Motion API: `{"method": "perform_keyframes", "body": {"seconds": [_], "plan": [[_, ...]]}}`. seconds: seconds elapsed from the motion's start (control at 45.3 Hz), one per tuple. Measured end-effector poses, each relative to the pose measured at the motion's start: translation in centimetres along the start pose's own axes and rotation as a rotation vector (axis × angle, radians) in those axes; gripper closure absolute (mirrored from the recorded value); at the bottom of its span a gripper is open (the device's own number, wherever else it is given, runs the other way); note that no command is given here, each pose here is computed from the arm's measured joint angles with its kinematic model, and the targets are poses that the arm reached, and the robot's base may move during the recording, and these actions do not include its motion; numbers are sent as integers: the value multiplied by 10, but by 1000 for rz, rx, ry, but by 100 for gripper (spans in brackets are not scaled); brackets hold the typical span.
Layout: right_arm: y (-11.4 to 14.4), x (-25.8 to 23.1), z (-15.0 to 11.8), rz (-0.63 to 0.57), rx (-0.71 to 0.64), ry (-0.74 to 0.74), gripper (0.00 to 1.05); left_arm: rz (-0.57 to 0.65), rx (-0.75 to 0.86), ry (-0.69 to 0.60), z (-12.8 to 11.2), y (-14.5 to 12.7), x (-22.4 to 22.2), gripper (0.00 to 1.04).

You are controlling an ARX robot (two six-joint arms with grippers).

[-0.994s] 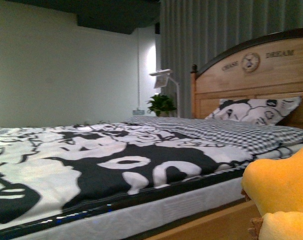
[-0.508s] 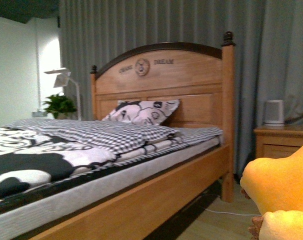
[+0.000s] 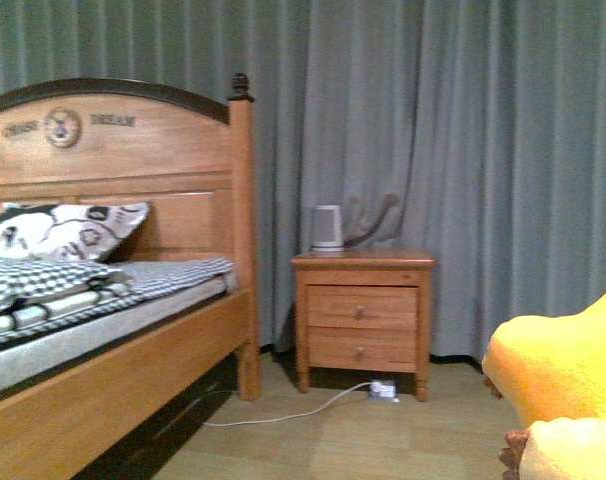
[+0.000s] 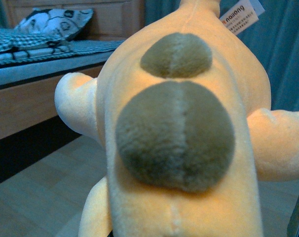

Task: Put away toys

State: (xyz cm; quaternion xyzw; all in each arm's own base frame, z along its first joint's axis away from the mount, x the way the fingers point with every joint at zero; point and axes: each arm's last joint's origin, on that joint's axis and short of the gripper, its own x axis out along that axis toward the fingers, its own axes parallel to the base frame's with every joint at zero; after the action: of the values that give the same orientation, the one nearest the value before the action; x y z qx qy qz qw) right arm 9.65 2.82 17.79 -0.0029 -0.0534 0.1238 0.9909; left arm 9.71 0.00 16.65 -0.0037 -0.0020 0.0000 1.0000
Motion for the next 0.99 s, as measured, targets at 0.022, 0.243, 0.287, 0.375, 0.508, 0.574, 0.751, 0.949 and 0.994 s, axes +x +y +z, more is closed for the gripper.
{"method": "perform_keyframes", "body": {"seconds": [0.022,0.243,0.287,0.375,0.508,0.574,0.751,0.949,0.994], "plan": [[0,0,0,0,0,0,97,-1,0,0,0,0,0,6],[-1,0,0,-12,0,0,97,-8,1,0,0,0,0,6],[0,0,0,-8,0,0,97,-9,1,0,0,0,0,6],[0,0,0,-1,-1,0,97,-2,1,0,0,0,0,6],[0,0,0,2,0,0,97,-1,1,0,0,0,0,6],[0,0,0,1,0,0,97,-2,1,0,0,0,0,6],[0,0,0,1,0,0,97,-1,1,0,0,0,0,6],[0,0,0,0,0,0,97,-2,1,0,0,0,0,6],[0,0,0,0,0,0,97,-1,1,0,0,0,0,6]]}}
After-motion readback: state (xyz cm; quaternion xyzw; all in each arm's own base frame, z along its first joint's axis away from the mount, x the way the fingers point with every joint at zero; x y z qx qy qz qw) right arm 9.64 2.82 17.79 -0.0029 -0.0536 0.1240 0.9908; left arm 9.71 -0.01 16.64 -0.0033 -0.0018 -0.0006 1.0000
